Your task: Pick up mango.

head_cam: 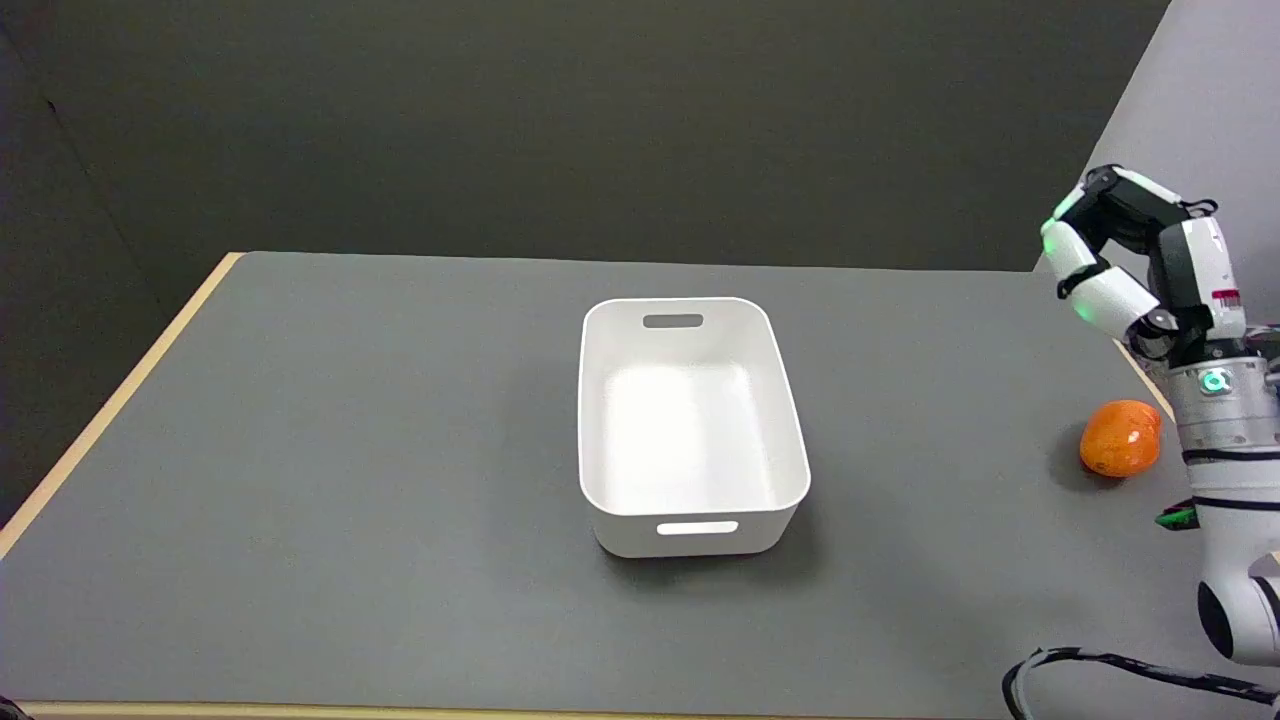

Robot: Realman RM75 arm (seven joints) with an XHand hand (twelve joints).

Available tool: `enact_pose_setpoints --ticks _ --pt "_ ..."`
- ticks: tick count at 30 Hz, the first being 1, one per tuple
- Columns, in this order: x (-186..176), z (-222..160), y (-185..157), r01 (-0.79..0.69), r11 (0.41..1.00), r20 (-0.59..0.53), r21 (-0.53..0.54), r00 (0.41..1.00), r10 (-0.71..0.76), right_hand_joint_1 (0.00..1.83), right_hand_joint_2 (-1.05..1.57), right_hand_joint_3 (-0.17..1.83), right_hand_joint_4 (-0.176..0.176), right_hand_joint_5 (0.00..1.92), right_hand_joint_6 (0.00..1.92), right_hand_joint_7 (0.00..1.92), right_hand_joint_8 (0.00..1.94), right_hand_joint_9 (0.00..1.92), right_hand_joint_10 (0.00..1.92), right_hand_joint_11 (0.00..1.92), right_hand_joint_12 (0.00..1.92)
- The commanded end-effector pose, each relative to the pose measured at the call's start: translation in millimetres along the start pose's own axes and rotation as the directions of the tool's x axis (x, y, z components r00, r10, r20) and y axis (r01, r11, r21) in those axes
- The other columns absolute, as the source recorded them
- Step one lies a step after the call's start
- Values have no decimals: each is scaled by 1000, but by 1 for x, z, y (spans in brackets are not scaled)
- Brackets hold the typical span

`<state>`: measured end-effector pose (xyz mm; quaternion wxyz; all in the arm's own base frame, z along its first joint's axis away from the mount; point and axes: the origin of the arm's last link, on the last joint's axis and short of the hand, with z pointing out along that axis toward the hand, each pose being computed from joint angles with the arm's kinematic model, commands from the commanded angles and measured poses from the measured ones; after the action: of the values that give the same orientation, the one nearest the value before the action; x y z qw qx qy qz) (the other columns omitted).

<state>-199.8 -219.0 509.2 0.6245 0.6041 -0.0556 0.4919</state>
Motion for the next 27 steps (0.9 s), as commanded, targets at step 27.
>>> enact_pose_setpoints --ticks 27 --pt "34 -146 90 39 757 -97 -652 986 -134 782 723 915 -84 423 924 625 841 553 1256 531 1846"
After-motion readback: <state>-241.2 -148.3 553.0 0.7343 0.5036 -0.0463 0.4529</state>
